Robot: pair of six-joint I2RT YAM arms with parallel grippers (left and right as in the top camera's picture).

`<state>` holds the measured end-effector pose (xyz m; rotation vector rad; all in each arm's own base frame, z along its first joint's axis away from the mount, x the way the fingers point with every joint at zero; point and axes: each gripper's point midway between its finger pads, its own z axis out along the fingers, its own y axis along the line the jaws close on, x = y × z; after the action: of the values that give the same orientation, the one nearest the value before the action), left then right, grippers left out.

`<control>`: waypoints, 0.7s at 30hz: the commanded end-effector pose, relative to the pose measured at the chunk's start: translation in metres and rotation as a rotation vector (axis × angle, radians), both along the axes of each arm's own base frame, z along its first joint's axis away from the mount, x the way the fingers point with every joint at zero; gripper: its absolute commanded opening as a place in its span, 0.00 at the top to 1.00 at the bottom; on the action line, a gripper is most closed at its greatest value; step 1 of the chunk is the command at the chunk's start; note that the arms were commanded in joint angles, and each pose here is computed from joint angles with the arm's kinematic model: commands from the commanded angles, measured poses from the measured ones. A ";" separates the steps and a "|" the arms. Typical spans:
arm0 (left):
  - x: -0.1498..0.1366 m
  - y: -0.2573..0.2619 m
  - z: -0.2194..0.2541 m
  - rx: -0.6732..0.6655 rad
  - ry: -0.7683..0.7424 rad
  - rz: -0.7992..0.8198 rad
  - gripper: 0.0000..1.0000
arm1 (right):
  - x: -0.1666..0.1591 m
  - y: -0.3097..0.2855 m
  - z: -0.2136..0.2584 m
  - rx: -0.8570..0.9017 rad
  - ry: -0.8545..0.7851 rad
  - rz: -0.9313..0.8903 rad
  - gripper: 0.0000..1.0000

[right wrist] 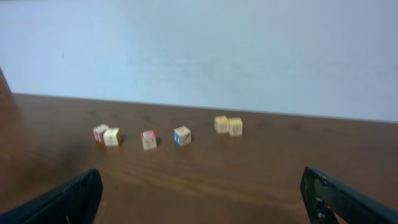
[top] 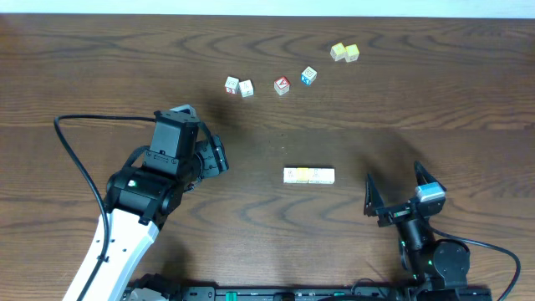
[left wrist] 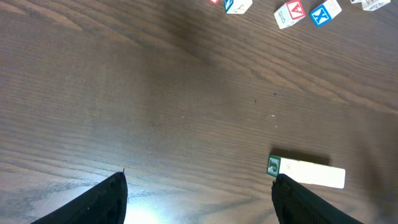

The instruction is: Lift 4 blocks

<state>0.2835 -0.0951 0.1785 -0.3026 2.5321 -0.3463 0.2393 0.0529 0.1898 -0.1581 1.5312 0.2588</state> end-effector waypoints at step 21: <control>0.005 0.002 0.008 0.006 -0.023 0.007 0.25 | 0.000 0.003 -0.030 -0.169 0.053 0.018 0.01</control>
<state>0.2835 -0.0951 0.1785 -0.3026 2.5321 -0.3463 0.2395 0.0557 0.1607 -0.2862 1.6079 0.1623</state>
